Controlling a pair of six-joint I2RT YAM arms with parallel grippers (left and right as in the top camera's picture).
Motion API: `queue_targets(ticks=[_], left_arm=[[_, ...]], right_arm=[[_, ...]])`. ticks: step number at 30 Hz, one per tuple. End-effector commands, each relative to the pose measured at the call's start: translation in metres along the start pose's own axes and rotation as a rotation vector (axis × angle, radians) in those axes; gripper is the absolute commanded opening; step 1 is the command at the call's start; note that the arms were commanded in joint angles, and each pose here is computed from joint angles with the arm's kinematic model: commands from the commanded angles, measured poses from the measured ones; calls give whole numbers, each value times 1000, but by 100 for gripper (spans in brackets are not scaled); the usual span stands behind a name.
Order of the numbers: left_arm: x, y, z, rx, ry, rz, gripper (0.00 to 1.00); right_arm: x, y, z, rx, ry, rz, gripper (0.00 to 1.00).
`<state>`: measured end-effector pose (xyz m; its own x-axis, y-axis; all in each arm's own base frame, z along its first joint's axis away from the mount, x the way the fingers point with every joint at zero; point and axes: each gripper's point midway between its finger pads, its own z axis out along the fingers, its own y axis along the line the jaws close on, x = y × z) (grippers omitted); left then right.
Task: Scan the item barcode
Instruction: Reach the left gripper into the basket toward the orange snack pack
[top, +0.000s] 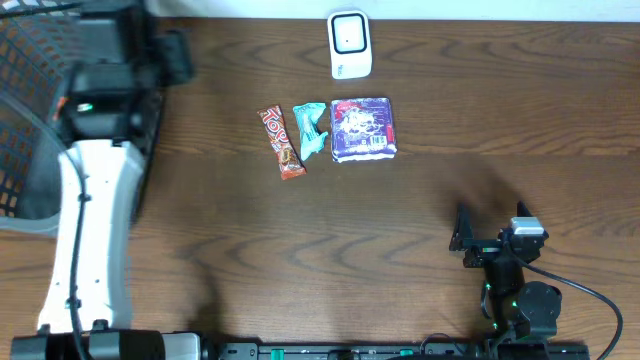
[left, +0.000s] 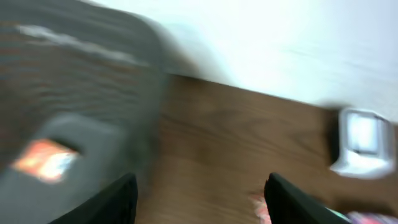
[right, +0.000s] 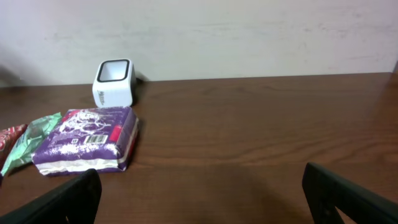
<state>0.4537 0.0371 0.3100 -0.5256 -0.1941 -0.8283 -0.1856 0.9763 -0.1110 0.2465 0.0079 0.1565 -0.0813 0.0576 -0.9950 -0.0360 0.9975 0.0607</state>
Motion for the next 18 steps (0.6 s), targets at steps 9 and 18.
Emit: queue_targets(ticks=[9,18], left_arm=[[-12,167,-24,-333,-41,-150,67],[11,222,-4,-417,41,-122,67]], right_arm=[[1,-1,0,5,2,-11,99],[1,-1,0,5,2,-11,99]])
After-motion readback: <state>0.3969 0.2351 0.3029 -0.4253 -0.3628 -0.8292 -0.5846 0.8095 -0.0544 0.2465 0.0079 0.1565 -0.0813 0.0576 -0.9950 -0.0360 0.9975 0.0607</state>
